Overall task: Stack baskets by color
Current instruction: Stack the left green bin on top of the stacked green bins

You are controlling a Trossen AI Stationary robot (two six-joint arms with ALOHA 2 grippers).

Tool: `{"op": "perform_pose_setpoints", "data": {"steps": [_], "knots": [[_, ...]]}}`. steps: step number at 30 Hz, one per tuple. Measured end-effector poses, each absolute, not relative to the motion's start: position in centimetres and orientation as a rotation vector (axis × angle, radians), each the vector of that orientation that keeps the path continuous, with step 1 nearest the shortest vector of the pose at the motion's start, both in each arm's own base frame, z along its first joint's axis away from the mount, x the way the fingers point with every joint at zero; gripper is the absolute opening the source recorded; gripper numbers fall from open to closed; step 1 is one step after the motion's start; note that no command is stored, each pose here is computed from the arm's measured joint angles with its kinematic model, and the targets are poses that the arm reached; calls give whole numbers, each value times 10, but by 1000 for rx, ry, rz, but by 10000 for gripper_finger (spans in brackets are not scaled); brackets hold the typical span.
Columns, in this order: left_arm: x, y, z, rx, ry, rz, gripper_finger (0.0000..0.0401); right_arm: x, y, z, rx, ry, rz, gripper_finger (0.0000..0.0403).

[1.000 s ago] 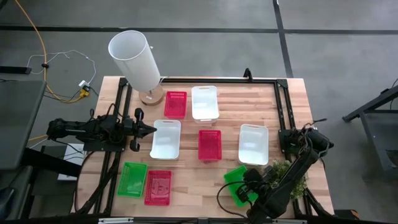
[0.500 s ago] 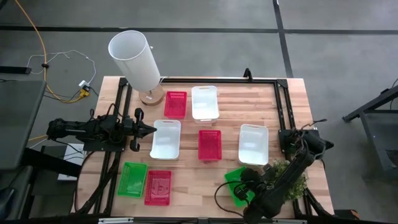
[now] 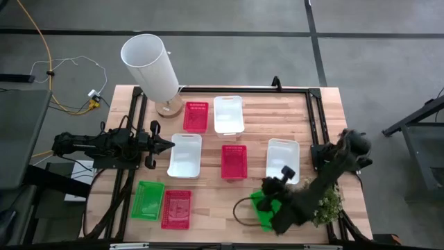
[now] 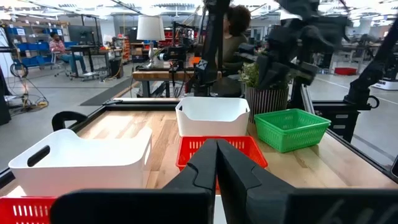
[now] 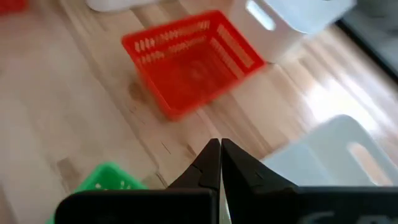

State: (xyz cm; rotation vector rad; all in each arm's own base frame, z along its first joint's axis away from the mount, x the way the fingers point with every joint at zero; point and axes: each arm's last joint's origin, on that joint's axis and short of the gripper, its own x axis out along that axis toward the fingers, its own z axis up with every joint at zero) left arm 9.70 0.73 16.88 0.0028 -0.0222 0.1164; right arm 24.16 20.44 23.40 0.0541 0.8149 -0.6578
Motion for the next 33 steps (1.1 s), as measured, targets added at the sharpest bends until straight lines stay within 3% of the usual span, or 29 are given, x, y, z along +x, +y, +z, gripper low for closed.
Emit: {"op": "perform_pose_setpoints", "data": {"steps": [9,15,25,33], "knots": [[97,7,169,3,-22,117,0,234,125,223,173,376,-280,0],[97,7,169,3,-22,117,0,235,88,217,79,24,-11,0],[97,7,169,-1,-24,116,0,244,51,212,27,26,-84,0],[97,7,170,-146,-40,117,0,247,36,213,42,18,-35,0]]}}
